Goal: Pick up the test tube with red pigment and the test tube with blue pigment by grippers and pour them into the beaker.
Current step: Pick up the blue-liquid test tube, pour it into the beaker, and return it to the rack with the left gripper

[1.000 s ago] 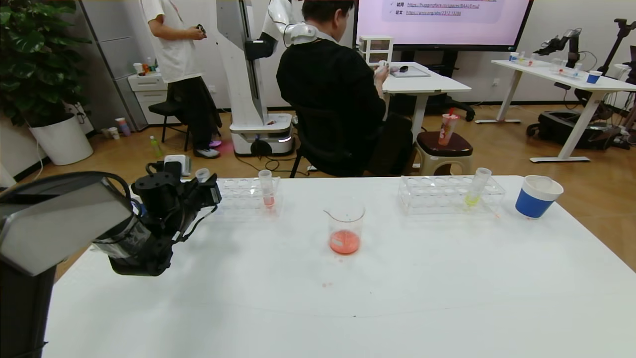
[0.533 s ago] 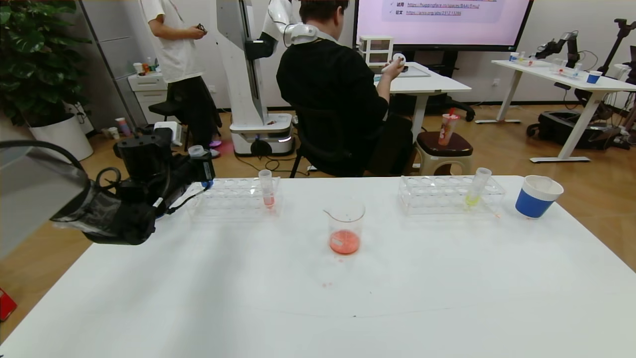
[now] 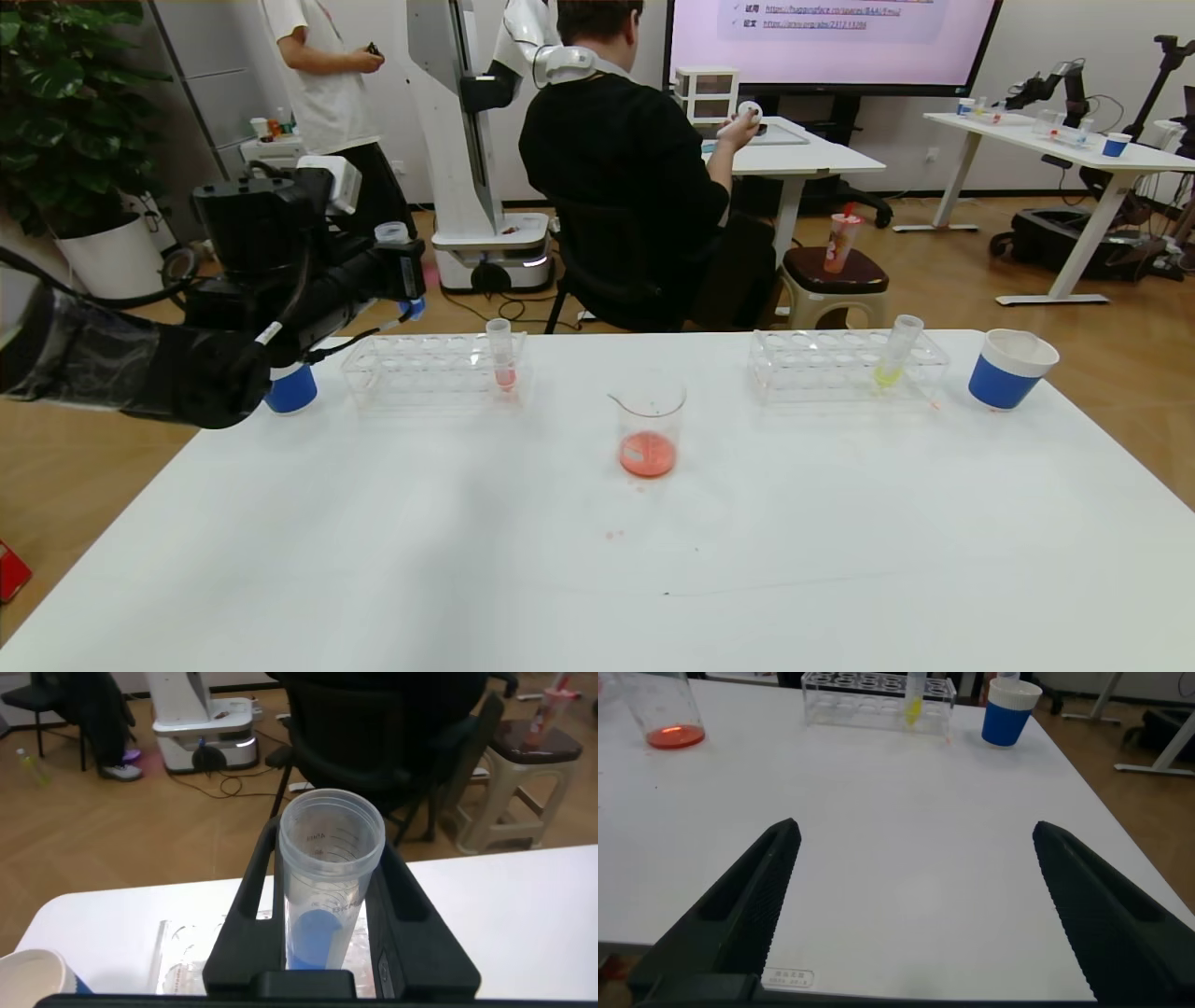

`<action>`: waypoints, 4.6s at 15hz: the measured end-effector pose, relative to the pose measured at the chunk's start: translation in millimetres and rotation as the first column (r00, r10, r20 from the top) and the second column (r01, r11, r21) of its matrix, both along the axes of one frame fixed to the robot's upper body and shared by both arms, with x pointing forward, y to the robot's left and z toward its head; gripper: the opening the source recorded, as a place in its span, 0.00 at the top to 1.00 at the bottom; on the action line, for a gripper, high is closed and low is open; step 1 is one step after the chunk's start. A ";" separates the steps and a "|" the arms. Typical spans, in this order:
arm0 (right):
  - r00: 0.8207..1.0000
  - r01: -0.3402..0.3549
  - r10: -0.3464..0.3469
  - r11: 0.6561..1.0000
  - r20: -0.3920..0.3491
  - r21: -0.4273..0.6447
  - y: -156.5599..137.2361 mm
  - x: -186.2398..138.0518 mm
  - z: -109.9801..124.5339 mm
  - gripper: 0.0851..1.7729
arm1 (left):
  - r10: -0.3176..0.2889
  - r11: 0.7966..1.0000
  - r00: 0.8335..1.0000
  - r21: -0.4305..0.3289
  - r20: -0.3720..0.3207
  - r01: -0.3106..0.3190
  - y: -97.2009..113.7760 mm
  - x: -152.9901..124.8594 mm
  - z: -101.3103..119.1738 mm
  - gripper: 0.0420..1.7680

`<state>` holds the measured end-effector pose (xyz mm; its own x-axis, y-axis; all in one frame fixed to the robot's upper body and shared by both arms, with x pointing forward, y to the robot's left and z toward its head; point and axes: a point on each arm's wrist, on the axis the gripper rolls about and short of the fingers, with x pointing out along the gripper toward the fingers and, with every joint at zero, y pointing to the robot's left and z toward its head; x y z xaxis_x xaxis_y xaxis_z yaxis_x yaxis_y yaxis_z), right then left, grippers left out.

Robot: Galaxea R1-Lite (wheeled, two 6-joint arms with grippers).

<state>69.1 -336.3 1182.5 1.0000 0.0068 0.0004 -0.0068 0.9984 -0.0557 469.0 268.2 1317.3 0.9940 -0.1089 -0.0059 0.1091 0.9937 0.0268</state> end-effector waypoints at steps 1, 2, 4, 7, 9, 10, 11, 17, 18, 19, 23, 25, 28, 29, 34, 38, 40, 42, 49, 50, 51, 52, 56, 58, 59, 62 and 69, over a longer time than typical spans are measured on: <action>1.000 0.000 0.000 1.000 0.000 0.000 0.0 0.0 0.0 0.02 | -0.045 0.999 0.999 0.013 -0.002 0.045 -15.6 -8.6 6.2 0.74; 1.000 0.000 0.000 1.000 0.000 0.000 0.0 0.0 0.0 0.02 | -0.090 0.996 0.996 0.025 0.005 0.090 -30.8 -16.8 11.7 0.74; 1.000 0.000 0.000 1.000 0.000 0.000 0.0 0.0 0.0 0.02 | -0.181 0.981 0.983 0.072 0.021 0.179 -60.8 -32.9 17.5 0.74; 1.000 0.000 0.000 1.000 0.000 0.000 0.0 0.0 0.0 0.02 | -0.278 0.950 0.958 0.166 0.066 0.264 -86.4 -48.4 8.5 0.74; 1.000 0.000 0.000 1.000 0.000 0.000 0.0 0.0 0.0 0.02 | -0.375 0.908 0.917 0.251 0.133 0.335 -96.8 -50.1 -3.4 0.74; 1.000 0.000 0.000 1.000 0.000 0.000 0.0 0.0 0.0 0.02 | -0.414 0.887 0.896 0.294 0.159 0.358 -101.0 -48.0 -11.0 0.74; 1.000 0.000 0.000 1.000 0.000 0.000 0.0 0.0 0.0 0.02 | -0.442 0.868 0.879 0.332 0.181 0.368 -105.3 -44.4 -19.0 0.74; 1.000 0.000 0.000 1.000 0.000 0.000 0.0 0.0 0.0 0.02 | -0.584 0.732 0.780 0.561 0.226 0.385 -136.5 -6.1 -45.2 0.74; 1.000 0.000 0.000 1.000 0.000 0.000 0.0 0.0 0.0 0.02 | -0.606 0.702 0.759 0.608 0.237 0.371 -141.0 1.8 -48.6 0.74; 1.000 0.000 0.000 1.000 0.000 0.000 0.0 0.0 0.0 0.02 | -0.628 0.671 0.738 0.652 0.246 0.354 -145.0 8.0 -51.9 0.74; 1.000 0.000 0.000 1.000 0.000 0.000 0.0 0.0 0.0 0.02 | -0.735 0.483 0.641 0.835 0.223 0.263 -153.4 23.6 -65.2 0.74; 1.000 0.000 0.000 1.000 0.000 0.000 0.0 0.0 0.0 0.02 | -0.785 0.403 0.582 0.889 0.214 0.217 -154.8 25.1 -69.5 0.74; 1.000 -0.001 0.001 1.000 0.000 0.000 0.0 0.0 0.0 0.02 | -0.811 0.347 0.548 0.923 0.206 0.167 -155.4 26.3 -72.5 0.74; 1.000 -0.001 0.001 1.000 0.000 0.000 0.0 0.0 0.0 0.02 | -0.821 0.326 0.533 0.934 0.204 0.145 -154.7 27.5 -71.4 0.74; 1.000 0.000 0.000 1.000 0.000 0.000 0.0 0.0 0.0 0.02 | -0.874 0.238 0.444 0.971 0.199 0.032 -147.7 41.3 -67.5 0.74; 1.000 0.000 0.000 1.000 0.000 0.000 0.0 0.0 0.0 0.02 | -0.889 0.203 0.418 0.979 0.187 -0.006 -147.8 46.5 -78.9 0.74; 1.000 0.000 0.000 1.000 0.000 0.000 0.0 0.0 0.0 0.02 | -0.891 0.190 0.418 0.982 0.179 -0.014 -147.7 48.4 -84.9 0.74; 1.000 -0.001 0.001 1.000 0.000 0.000 0.0 0.0 0.0 0.02 | -0.892 0.180 0.415 0.983 0.176 -0.030 -148.3 49.7 -90.2 0.74; 1.000 0.000 0.000 1.000 0.000 0.000 0.0 0.0 0.0 0.02 | -0.906 0.136 0.393 0.987 0.157 -0.082 -146.3 53.4 -102.3 0.74; 1.000 0.000 0.000 1.000 0.000 0.000 0.0 0.0 0.0 0.02 | -0.909 0.129 0.386 0.987 0.156 -0.095 -145.0 54.1 -102.7 0.74; 1.000 0.000 0.000 1.000 0.000 0.000 0.0 0.0 0.0 0.02 | -0.911 0.123 0.381 0.987 0.155 -0.106 -143.9 54.6 -103.0 0.74; 1.000 0.000 0.000 1.000 0.000 0.000 0.0 0.0 0.0 0.02 | -0.913 0.118 0.379 0.986 0.154 -0.118 -143.0 55.0 -103.2 0.74; 1.000 0.000 0.000 1.000 0.000 0.000 0.0 0.0 0.0 0.02 | -0.919 0.106 0.360 0.981 0.158 -0.160 -142.3 55.6 -102.2 0.74; 1.000 0.000 0.000 1.000 0.000 0.000 0.0 0.0 0.0 0.02 | -0.926 0.089 0.345 0.976 0.154 -0.196 -141.4 56.0 -102.3 0.74; 1.000 0.000 0.000 1.000 0.000 0.000 0.0 0.0 0.0 0.02 | -0.928 0.081 0.341 0.973 0.152 -0.216 -140.5 56.5 -102.5 0.74; 1.000 -0.001 0.001 1.000 0.000 0.000 0.0 0.0 0.0 0.02 | -0.934 0.063 0.325 0.965 0.147 -0.256 -138.6 57.5 -104.2 0.74; 1.000 0.000 0.000 1.000 0.000 0.000 0.0 0.0 0.0 0.02 | -0.939 0.051 0.316 0.963 0.136 -0.264 -134.4 59.0 -107.2 0.74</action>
<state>69.1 -336.3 1182.5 1.0000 0.0072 0.0004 -0.0072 0.9984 -0.0561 528.0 133.7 1210.1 0.3481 -0.9369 0.0320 -0.2523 -0.0608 0.9657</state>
